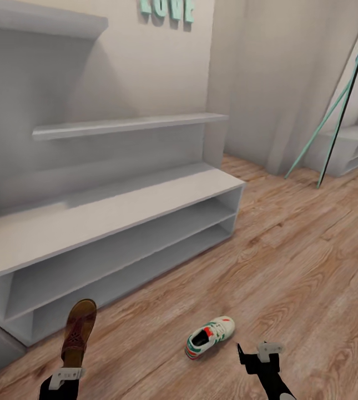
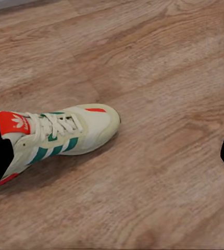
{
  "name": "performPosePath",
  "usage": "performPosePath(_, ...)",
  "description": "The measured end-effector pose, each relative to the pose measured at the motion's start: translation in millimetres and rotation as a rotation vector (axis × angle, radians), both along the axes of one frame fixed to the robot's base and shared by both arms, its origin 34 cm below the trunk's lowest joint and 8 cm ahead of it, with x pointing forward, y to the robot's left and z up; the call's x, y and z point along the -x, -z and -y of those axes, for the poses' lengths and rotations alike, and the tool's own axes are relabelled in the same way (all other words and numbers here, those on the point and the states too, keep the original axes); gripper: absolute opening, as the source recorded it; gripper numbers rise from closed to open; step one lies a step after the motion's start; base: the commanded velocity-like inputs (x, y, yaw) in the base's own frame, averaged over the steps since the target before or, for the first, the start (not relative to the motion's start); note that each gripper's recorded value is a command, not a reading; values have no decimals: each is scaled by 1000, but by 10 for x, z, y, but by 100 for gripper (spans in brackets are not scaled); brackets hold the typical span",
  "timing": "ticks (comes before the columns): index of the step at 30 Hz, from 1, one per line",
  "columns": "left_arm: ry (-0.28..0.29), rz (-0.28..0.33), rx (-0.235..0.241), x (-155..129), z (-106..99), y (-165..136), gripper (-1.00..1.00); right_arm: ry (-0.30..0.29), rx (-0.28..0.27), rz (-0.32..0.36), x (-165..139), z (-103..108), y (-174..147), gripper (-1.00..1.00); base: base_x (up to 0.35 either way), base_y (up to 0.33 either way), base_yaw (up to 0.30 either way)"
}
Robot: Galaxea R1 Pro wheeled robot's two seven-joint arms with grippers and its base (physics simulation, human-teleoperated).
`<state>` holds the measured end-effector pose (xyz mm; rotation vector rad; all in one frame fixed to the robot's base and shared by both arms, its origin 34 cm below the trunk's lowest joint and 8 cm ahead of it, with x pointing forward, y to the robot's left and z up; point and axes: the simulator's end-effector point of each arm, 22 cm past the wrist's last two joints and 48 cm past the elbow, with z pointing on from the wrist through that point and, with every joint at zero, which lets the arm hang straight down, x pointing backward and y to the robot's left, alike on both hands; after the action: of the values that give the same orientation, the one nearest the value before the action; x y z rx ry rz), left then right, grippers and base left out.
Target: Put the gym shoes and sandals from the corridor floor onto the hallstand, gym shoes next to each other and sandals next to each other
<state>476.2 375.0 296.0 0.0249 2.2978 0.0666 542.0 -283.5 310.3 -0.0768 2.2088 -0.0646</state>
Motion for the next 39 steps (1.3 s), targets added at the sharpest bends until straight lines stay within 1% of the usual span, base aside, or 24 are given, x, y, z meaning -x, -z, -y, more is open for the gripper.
performPosePath(13, 3, -1, 0, 2, 8, 3, -100, 0, 0, 0, 0, 0, 0, 100, 0, 2, -261)
performPosePath(19, 2, -1, 0, 2, 7, 2, -100, 0, 0, 0, 1, 0, 1, 100, 0, 133, -253)
performPosePath(25, 4, -1, 0, 3, 11, 3, -100, 1, -1, 0, 0, -7, -1, 100, 73, 194, -55)
performPosePath(30, 5, -2, 0, 4, 14, 5, -100, 2, -1, 0, -1, -7, 0, 100, 31, 40, -18)
performPosePath(39, 5, -2, 0, 4, 15, 6, -100, 3, -1, -1, 1, 4, 2, 100, 1, 1, -215)
